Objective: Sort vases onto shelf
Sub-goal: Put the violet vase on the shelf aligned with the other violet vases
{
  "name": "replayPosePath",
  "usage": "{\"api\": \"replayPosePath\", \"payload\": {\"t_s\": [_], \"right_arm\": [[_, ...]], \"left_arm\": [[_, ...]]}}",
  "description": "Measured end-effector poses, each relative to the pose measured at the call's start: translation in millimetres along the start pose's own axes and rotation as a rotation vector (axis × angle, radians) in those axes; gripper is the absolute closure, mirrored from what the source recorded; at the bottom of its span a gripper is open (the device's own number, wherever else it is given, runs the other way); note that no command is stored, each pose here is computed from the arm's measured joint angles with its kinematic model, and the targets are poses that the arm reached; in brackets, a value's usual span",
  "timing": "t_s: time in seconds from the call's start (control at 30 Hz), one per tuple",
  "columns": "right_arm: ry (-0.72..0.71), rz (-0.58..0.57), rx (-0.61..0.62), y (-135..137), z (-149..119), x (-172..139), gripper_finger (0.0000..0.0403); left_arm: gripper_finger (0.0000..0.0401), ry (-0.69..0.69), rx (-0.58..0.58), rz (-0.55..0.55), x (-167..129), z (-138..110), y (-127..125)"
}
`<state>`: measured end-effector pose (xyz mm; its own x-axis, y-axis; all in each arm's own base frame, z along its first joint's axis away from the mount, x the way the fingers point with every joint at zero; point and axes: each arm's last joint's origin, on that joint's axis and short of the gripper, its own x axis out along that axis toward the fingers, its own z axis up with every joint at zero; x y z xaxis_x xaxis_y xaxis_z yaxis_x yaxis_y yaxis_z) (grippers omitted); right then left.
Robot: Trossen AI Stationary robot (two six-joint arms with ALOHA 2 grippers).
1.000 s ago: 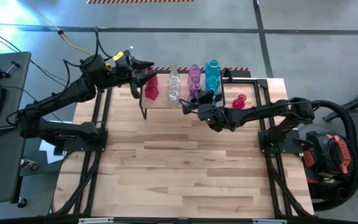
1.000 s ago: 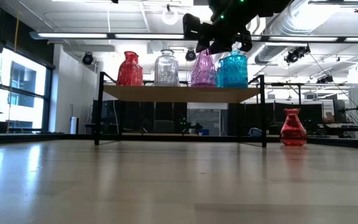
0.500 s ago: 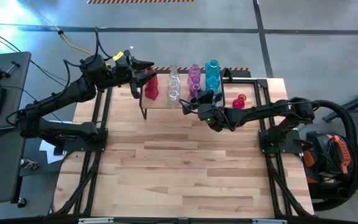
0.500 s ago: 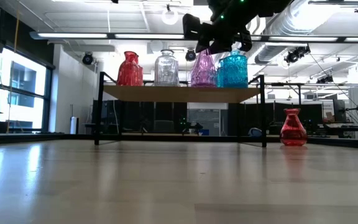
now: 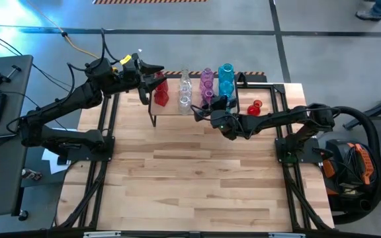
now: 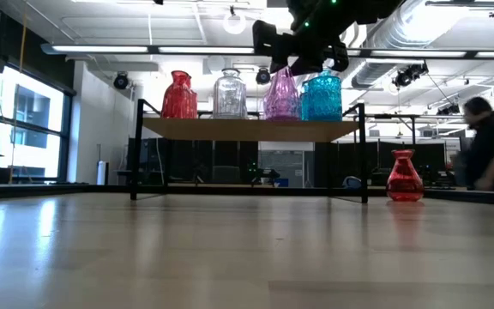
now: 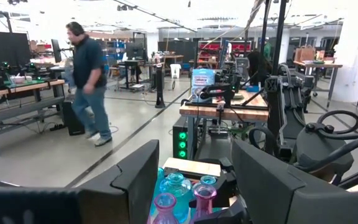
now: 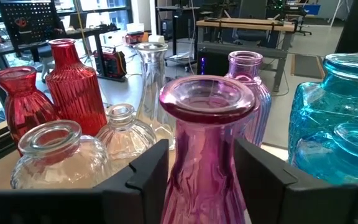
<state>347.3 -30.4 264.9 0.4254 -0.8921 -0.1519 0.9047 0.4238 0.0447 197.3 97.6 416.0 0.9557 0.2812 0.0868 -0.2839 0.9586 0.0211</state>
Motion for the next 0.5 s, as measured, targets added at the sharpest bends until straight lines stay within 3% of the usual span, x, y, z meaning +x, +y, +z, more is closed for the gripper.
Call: {"api": "replayPosePath", "payload": {"t_s": [0.5], "right_arm": [[-0.003,0.000,0.038,-1.4,1.4,3.5,0.0239]], "left_arm": [[0.0207,0.000,0.000,0.000,0.0,0.0,0.0]]}}
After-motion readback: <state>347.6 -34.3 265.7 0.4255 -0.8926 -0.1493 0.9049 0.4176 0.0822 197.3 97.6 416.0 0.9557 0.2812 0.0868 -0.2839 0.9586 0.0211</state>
